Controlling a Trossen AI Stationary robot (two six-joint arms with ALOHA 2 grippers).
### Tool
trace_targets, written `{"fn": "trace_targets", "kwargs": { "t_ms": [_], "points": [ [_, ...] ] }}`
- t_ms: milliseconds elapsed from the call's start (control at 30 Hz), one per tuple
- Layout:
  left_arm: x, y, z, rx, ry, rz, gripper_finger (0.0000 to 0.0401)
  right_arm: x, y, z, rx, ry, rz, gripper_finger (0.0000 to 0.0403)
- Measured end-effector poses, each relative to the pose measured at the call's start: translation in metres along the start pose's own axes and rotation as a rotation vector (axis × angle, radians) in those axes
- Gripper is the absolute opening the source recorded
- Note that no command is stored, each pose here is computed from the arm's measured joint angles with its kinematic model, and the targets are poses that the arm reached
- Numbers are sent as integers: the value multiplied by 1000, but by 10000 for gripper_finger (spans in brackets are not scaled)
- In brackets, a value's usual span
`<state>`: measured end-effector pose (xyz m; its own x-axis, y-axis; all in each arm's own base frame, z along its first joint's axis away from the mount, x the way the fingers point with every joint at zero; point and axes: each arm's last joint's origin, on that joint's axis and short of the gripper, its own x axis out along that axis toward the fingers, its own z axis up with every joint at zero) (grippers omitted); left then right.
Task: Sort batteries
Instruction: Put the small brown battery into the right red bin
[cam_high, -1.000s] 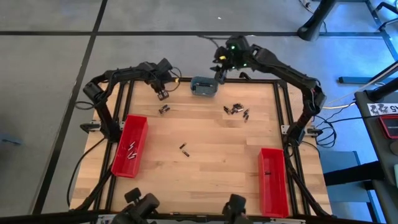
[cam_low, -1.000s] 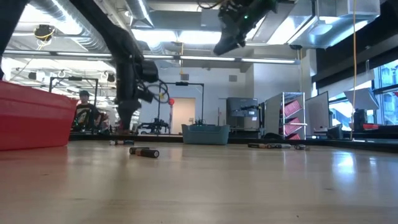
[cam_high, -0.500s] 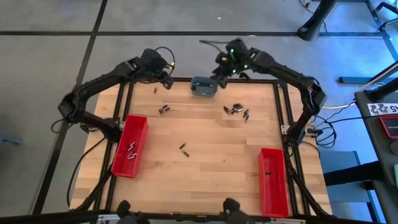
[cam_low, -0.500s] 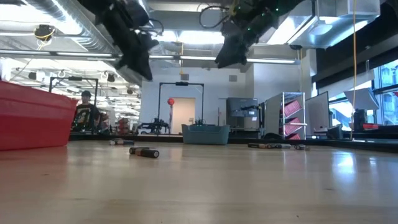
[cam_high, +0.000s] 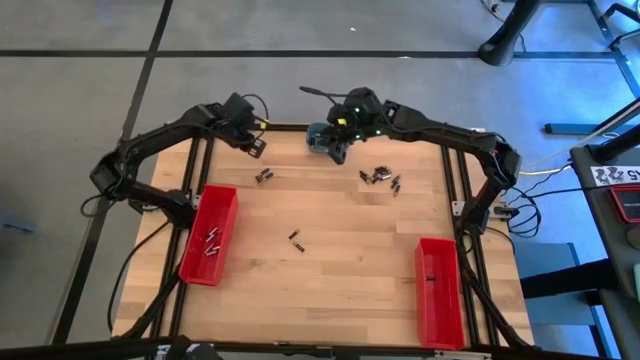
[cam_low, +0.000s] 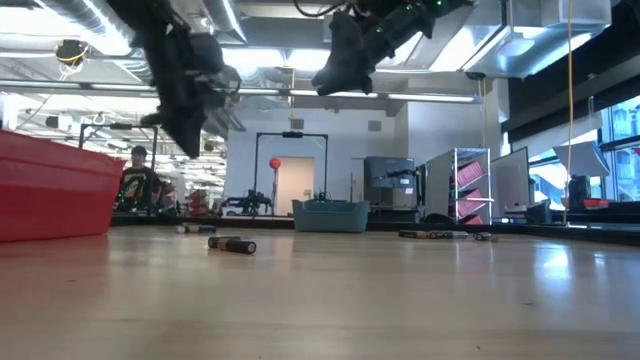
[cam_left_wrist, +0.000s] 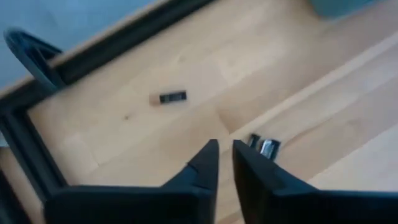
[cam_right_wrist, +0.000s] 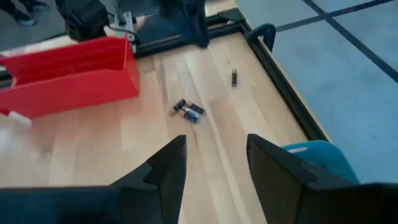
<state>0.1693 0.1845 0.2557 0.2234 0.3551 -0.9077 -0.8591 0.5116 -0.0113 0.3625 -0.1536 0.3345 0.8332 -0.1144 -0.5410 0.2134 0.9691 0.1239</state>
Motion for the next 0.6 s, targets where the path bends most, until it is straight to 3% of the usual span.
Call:
{"fn": "trace_targets", "kwargs": {
  "t_ms": [233,333,500,600],
  "points": [
    [26,14,-22,-201,95,30,145,2,8,1,88,-11,18,170],
    [34,18,-28,-234,101,37,178,2,8,4,139,-35,19,170],
    [46,27,-27,-172,156,-22,216,1,8,8,263,-74,39,170],
    [50,28,-16,-29,170,-46,227,2,14,8,322,-71,68,170]
  ]
}}
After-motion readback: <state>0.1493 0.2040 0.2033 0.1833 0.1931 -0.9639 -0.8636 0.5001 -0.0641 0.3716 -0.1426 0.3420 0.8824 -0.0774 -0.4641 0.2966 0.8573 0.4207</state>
